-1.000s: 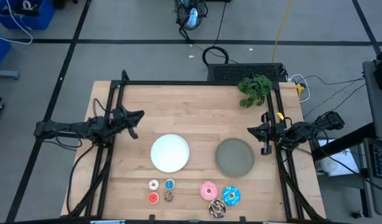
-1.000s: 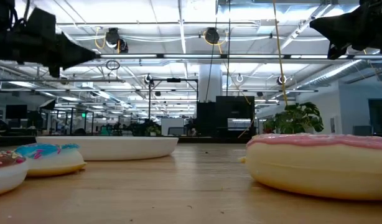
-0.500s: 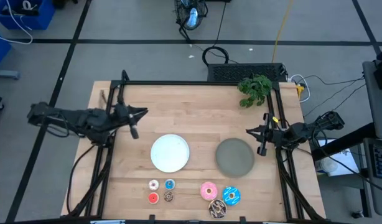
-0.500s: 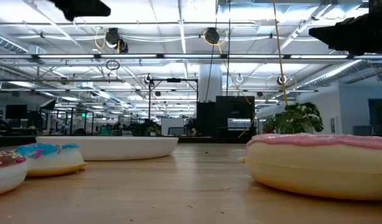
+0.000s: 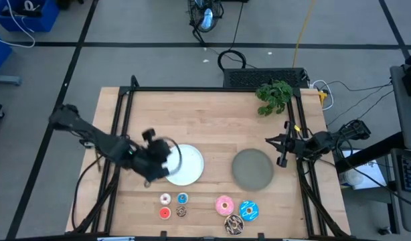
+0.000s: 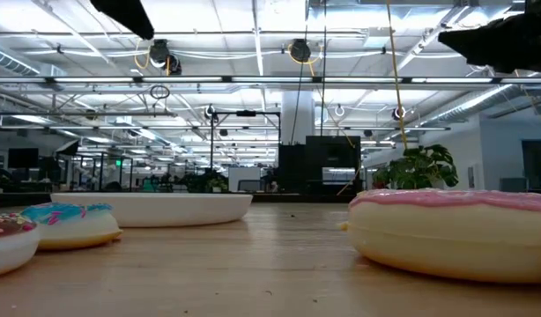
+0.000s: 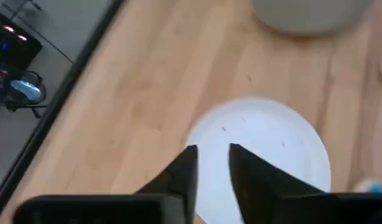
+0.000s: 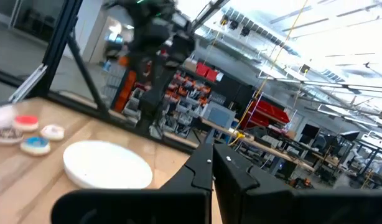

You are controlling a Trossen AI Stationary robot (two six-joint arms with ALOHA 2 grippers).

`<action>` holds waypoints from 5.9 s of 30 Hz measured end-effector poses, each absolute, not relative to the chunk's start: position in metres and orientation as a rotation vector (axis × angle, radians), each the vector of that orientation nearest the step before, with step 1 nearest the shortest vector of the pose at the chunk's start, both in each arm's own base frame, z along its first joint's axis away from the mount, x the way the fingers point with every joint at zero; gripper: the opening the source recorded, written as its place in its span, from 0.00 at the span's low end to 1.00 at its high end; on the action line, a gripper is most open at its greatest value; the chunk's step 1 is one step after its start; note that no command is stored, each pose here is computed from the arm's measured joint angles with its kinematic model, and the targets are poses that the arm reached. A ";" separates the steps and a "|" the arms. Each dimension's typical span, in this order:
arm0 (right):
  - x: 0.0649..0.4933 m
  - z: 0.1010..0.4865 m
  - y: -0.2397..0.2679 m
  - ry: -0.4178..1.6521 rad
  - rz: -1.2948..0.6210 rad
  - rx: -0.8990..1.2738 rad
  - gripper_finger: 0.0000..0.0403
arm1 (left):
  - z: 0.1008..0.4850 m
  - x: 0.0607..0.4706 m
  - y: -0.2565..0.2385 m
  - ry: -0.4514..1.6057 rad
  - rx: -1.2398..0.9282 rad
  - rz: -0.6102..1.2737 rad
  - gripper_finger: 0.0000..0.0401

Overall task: Pick & Place donuts
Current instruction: Put the small orange doughnut on the white plate

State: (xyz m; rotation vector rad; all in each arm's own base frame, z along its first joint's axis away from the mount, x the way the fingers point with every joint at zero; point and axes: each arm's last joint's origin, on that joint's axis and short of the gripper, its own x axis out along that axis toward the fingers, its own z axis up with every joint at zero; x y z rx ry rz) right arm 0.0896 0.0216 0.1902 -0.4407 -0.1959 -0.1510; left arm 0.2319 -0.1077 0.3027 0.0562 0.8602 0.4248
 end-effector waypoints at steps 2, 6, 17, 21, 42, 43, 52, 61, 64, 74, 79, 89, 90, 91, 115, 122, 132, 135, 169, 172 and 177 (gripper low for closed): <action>0.089 0.193 0.021 -0.221 -0.158 -0.428 0.00 | 0.293 0.242 -0.123 0.906 0.075 0.387 0.34; 0.088 0.196 0.021 -0.252 -0.166 -0.411 0.00 | 0.277 0.251 -0.148 1.051 0.068 0.344 0.51; 0.086 0.202 0.020 -0.320 -0.159 -0.251 0.00 | 0.260 0.236 -0.179 1.310 -0.177 0.380 0.66; 0.087 0.200 0.020 -0.304 -0.154 -0.245 0.00 | 0.252 0.234 -0.189 1.333 -0.147 0.368 0.64; 0.088 0.198 0.021 -0.287 -0.134 -0.156 0.00 | 0.196 0.254 -0.237 1.454 0.043 0.068 0.66; 0.088 0.198 0.021 -0.287 -0.133 -0.156 0.00 | 0.196 0.255 -0.239 1.442 0.054 0.043 0.66; 0.088 0.196 0.021 -0.269 -0.125 -0.140 0.00 | 0.204 0.268 -0.252 1.353 0.063 -0.143 0.64; 0.089 0.195 0.021 -0.260 -0.120 -0.120 0.00 | 0.204 0.262 -0.263 1.281 0.347 -0.338 0.64; 0.089 0.195 0.021 -0.260 -0.121 -0.121 0.00 | 0.204 0.260 -0.265 1.269 0.385 -0.364 0.64; 0.089 0.195 0.021 -0.262 -0.124 -0.128 0.00 | 0.184 0.262 -0.271 1.316 0.443 -0.428 0.64; 0.089 0.195 0.021 -0.265 -0.124 -0.123 0.00 | 0.180 0.262 -0.272 1.337 0.443 -0.437 0.64; 0.089 0.196 0.021 -0.266 -0.125 -0.123 0.00 | 0.173 0.255 -0.271 1.360 0.515 -0.452 0.64; 0.089 0.195 0.021 -0.265 -0.125 -0.123 0.00 | 0.171 0.255 -0.269 1.364 0.522 -0.446 0.64; 0.089 0.195 0.021 -0.265 -0.125 -0.123 0.00 | 0.169 0.254 -0.268 1.368 0.527 -0.443 0.64; 0.089 0.195 0.021 -0.264 -0.125 -0.123 0.00 | 0.149 0.259 -0.272 1.373 0.564 -0.523 0.64; 0.089 0.195 0.021 -0.265 -0.128 -0.126 0.00 | 0.146 0.262 -0.270 1.379 0.556 -0.528 0.64; 0.088 0.196 0.021 -0.265 -0.130 -0.133 0.00 | 0.146 0.263 -0.271 1.360 0.571 -0.551 0.62; 0.088 0.196 0.021 -0.264 -0.131 -0.144 0.00 | 0.146 0.264 -0.271 1.356 0.580 -0.560 0.55; 0.088 0.196 0.021 -0.270 -0.130 -0.146 0.00 | 0.242 0.358 -0.113 1.470 0.562 -0.115 0.25; 0.088 0.196 0.021 -0.270 -0.131 -0.150 0.00 | 0.226 0.366 -0.077 1.473 0.465 -0.135 0.25; 0.088 0.196 0.021 -0.269 -0.134 -0.168 0.00 | 0.195 0.368 -0.038 1.487 0.371 -0.152 0.25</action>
